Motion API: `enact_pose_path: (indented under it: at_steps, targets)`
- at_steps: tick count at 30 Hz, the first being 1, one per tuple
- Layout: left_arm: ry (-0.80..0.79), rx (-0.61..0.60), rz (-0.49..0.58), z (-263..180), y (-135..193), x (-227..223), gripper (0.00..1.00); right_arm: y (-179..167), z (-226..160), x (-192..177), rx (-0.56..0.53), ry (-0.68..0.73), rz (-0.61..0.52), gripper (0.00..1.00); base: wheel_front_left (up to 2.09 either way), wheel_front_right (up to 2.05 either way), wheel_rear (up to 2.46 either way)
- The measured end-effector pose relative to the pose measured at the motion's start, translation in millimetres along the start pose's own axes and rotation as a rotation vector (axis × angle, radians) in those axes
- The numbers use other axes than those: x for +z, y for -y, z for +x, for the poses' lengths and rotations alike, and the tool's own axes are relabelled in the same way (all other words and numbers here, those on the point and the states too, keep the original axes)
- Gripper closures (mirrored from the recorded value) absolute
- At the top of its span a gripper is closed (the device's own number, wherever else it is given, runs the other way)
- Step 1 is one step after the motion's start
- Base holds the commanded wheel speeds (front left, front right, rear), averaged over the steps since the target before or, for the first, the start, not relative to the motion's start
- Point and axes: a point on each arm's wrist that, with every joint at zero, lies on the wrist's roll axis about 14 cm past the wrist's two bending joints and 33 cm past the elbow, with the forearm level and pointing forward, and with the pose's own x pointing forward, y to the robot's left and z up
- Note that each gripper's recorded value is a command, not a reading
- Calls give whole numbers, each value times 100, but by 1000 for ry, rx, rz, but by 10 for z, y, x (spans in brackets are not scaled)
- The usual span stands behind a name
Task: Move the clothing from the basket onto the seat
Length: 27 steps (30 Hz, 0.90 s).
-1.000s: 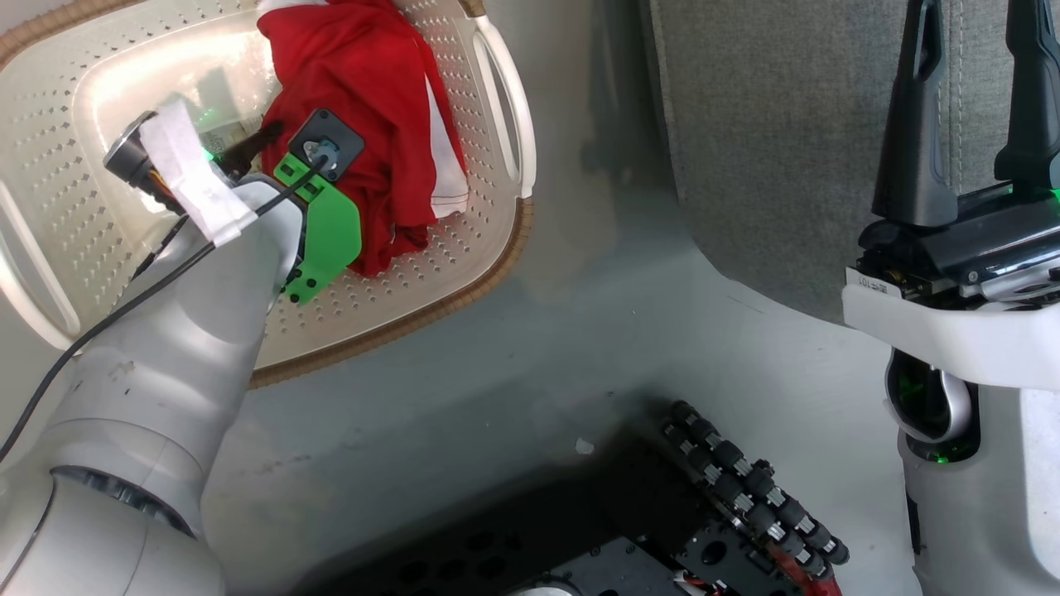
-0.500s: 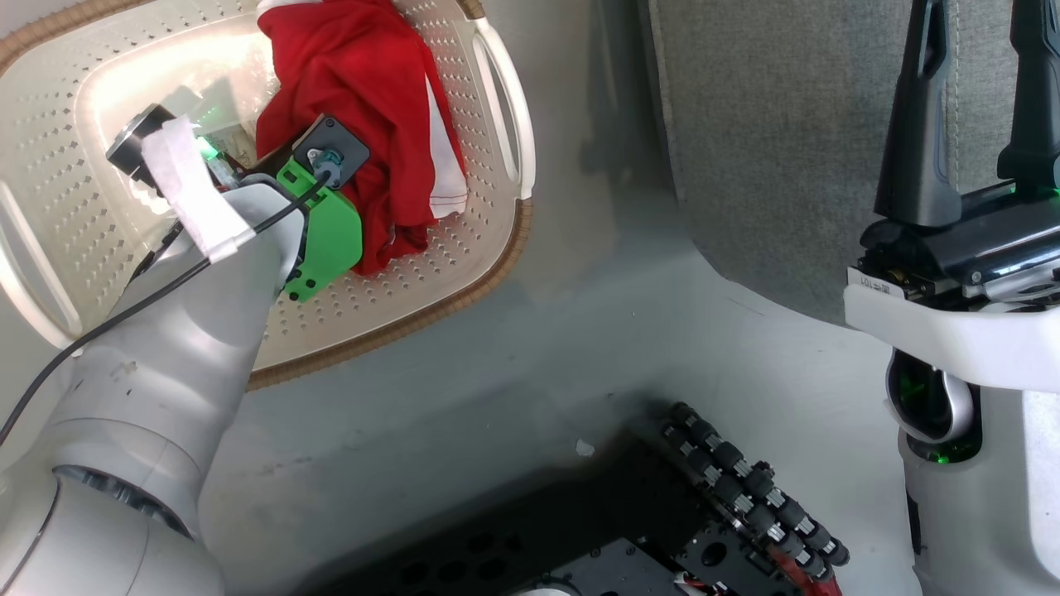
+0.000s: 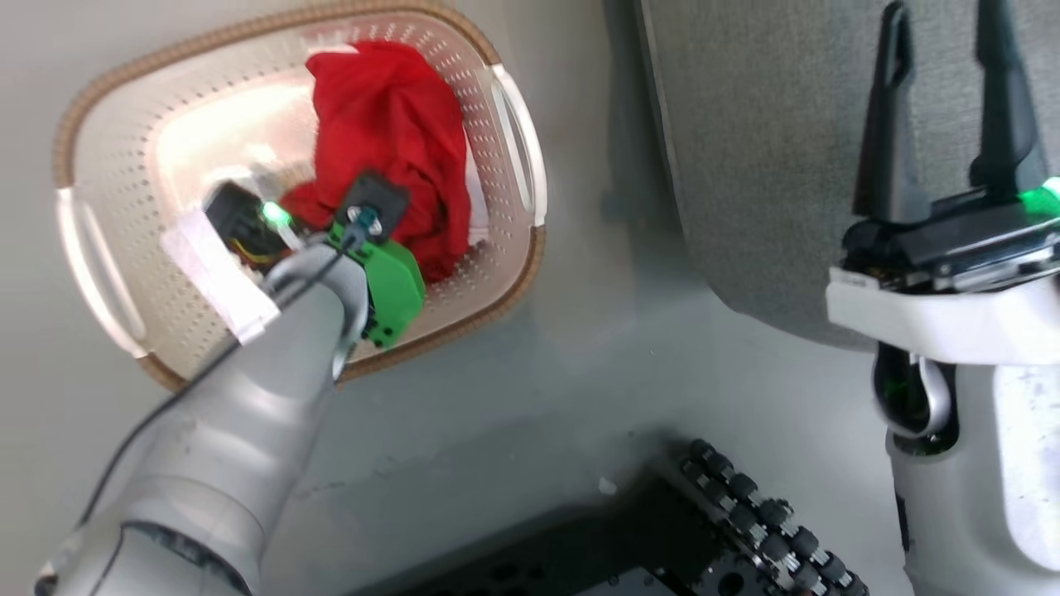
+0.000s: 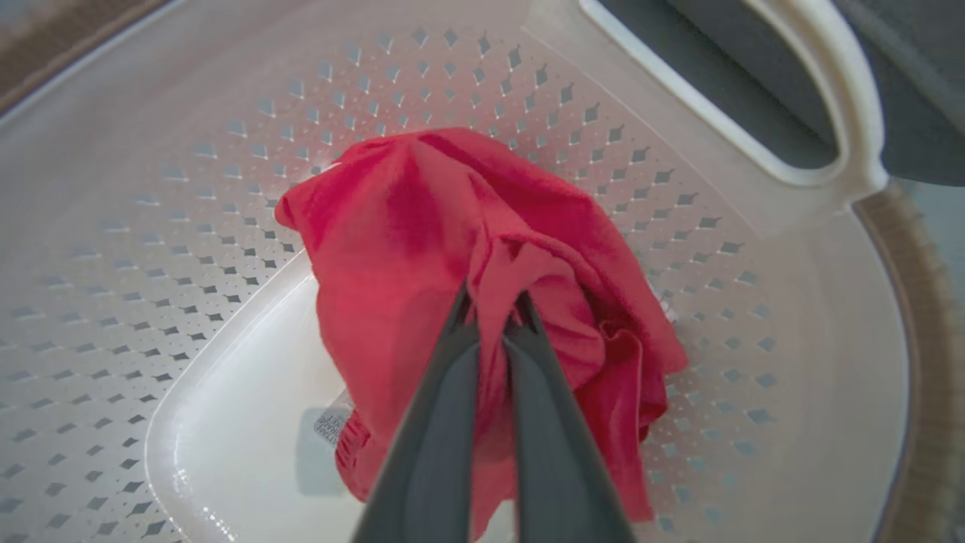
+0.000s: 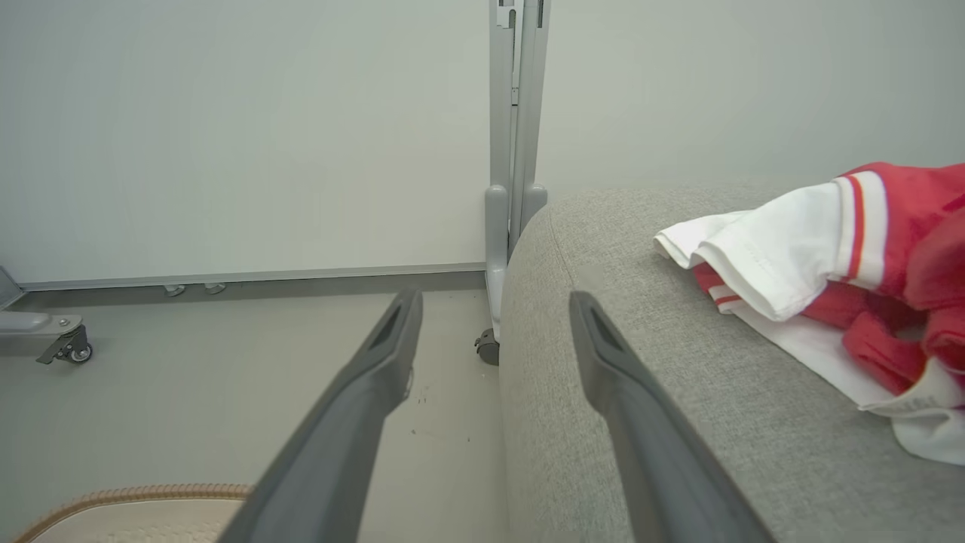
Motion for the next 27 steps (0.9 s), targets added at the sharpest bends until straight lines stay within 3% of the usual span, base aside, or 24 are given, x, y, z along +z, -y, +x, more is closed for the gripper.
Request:
enact_pose_path:
  at_steps: [12,27]
  targets:
    - [262,100,-45,-864,318,859,100,-272,-406,317,43,-3,87,0,0,0,0]
    - [640,361,-67,-2374,380,1693,100,-704,-1095,881,149,77,174,0,0,0,0]
